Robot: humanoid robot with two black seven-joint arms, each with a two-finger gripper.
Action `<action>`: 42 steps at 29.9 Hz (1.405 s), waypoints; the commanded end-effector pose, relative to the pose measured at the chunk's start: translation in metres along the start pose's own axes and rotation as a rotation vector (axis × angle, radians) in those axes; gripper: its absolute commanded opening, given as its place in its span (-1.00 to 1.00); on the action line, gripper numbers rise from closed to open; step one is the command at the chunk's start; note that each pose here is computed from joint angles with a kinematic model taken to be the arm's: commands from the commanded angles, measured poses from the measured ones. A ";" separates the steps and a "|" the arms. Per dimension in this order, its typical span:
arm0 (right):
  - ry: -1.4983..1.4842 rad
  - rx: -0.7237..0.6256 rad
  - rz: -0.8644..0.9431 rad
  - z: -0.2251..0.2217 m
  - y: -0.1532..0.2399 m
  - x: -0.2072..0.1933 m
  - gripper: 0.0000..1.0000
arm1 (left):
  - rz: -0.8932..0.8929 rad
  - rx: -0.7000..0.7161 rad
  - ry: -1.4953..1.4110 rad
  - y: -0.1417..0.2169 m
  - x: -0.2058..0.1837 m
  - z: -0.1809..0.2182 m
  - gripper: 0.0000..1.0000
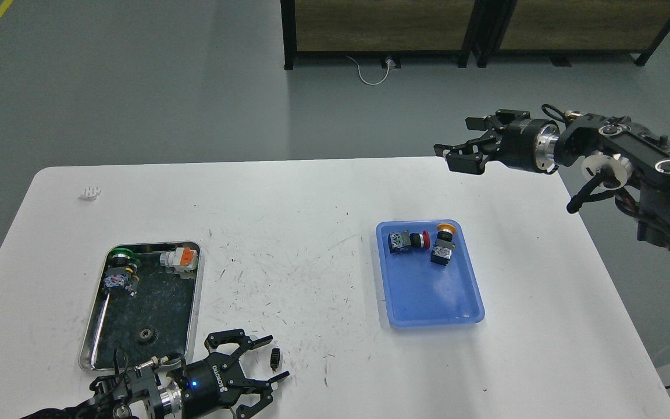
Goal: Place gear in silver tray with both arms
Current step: 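Grasp the second black gear on the table with the left gripper, then move the gear into the silver tray and open the left gripper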
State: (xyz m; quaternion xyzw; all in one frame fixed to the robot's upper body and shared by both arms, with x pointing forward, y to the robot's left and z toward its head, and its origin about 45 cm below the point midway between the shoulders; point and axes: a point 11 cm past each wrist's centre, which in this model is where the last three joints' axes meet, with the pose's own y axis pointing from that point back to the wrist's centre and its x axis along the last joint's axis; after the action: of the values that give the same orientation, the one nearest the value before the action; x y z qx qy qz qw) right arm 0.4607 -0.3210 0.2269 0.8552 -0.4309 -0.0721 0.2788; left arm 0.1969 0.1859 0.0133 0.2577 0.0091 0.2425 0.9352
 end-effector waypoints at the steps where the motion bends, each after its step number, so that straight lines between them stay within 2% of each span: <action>1: 0.000 0.000 0.000 0.000 0.000 0.000 0.86 | 0.002 -0.001 -0.001 0.000 0.001 0.000 0.20; 14: 0.000 0.002 0.000 0.000 0.000 0.000 0.86 | 0.002 0.000 -0.003 -0.001 0.001 0.001 -0.01; 24: -0.002 0.001 -0.003 0.001 0.000 -0.001 0.86 | 0.003 0.003 -0.003 -0.001 0.002 0.001 -0.24; 38: -0.003 0.000 -0.002 0.002 0.001 0.000 0.86 | 0.004 0.004 -0.007 -0.001 0.003 0.002 -0.44; 42: -0.003 0.000 -0.002 0.002 0.001 0.000 0.86 | 0.005 0.003 -0.007 -0.001 0.004 0.002 -0.60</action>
State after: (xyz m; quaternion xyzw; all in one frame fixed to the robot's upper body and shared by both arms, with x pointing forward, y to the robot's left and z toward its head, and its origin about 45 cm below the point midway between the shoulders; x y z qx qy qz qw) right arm 0.4594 -0.3219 0.2256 0.8555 -0.4304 -0.0736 0.2784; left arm 0.2008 0.1857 0.0145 0.2602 0.0058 0.2433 0.9344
